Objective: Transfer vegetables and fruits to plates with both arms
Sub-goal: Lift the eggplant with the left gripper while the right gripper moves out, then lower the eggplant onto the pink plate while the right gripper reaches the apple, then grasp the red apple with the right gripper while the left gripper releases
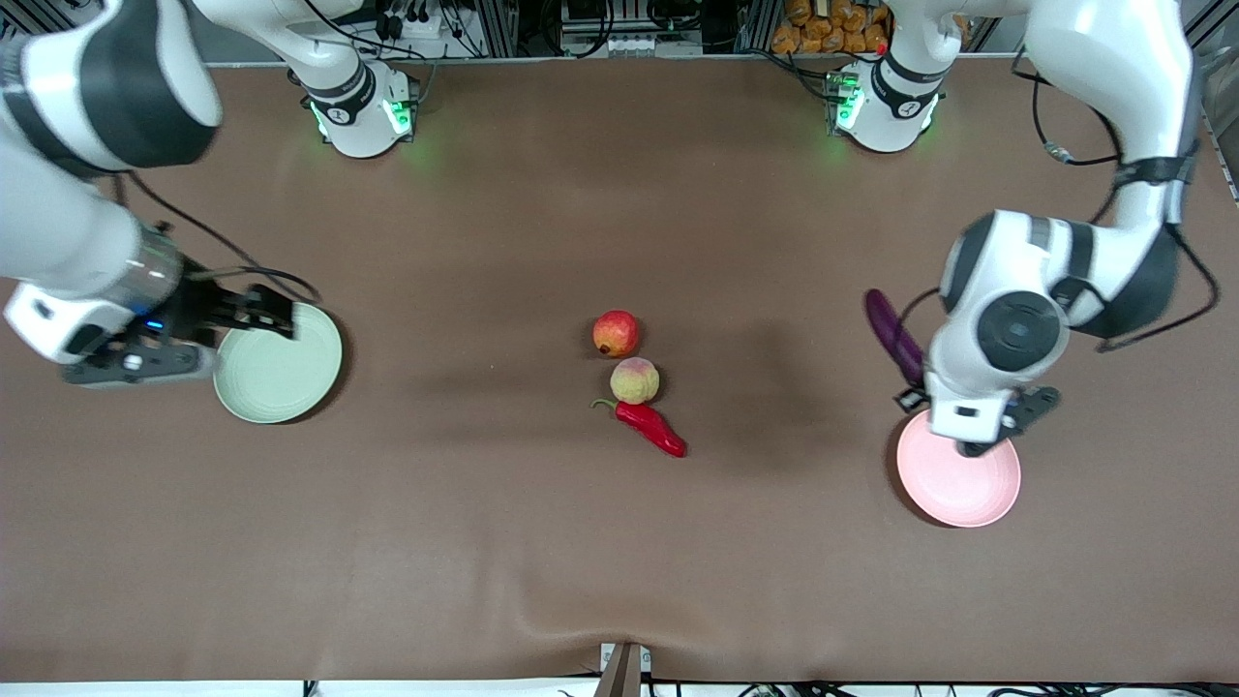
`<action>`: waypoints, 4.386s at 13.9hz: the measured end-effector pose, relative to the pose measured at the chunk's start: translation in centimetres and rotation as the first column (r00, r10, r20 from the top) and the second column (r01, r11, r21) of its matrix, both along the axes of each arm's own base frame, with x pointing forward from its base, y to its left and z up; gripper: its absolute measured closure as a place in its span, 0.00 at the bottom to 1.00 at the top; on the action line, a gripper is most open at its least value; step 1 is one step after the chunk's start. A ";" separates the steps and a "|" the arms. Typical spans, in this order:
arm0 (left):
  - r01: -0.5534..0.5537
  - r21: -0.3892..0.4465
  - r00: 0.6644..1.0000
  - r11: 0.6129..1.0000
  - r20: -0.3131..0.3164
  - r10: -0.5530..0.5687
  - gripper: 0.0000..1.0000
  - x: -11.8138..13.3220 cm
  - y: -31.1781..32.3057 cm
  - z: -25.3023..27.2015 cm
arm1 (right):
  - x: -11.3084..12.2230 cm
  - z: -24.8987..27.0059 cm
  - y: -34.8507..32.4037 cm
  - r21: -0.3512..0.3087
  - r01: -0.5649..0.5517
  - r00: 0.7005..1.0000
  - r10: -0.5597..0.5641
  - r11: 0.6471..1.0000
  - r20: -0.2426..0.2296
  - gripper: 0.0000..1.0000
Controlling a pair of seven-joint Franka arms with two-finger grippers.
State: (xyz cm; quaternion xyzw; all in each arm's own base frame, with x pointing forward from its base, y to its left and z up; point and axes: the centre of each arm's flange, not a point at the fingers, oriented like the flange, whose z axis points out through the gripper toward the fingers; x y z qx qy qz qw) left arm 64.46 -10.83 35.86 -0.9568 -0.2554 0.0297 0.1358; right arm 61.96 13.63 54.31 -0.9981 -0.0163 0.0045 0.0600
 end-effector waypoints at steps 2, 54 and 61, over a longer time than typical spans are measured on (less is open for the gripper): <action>0.067 -0.010 0.998 0.998 -0.009 -0.068 0.66 1.2 3.4 -0.6 | 1.0 -2.0 3.4 0.058 0.069 0.998 -0.070 0.996 0.010 0.00; 0.190 -0.152 0.969 0.970 0.187 -0.161 0.00 5.8 -7.0 0.5 | -6.0 -23.9 27.9 -0.188 0.271 0.894 -0.319 0.944 -0.314 0.24; 0.057 -0.238 0.958 0.969 0.287 0.014 0.00 2.7 -21.0 -3.8 | -2.3 -17.2 13.0 -0.371 0.224 0.900 -0.337 0.902 -0.277 0.24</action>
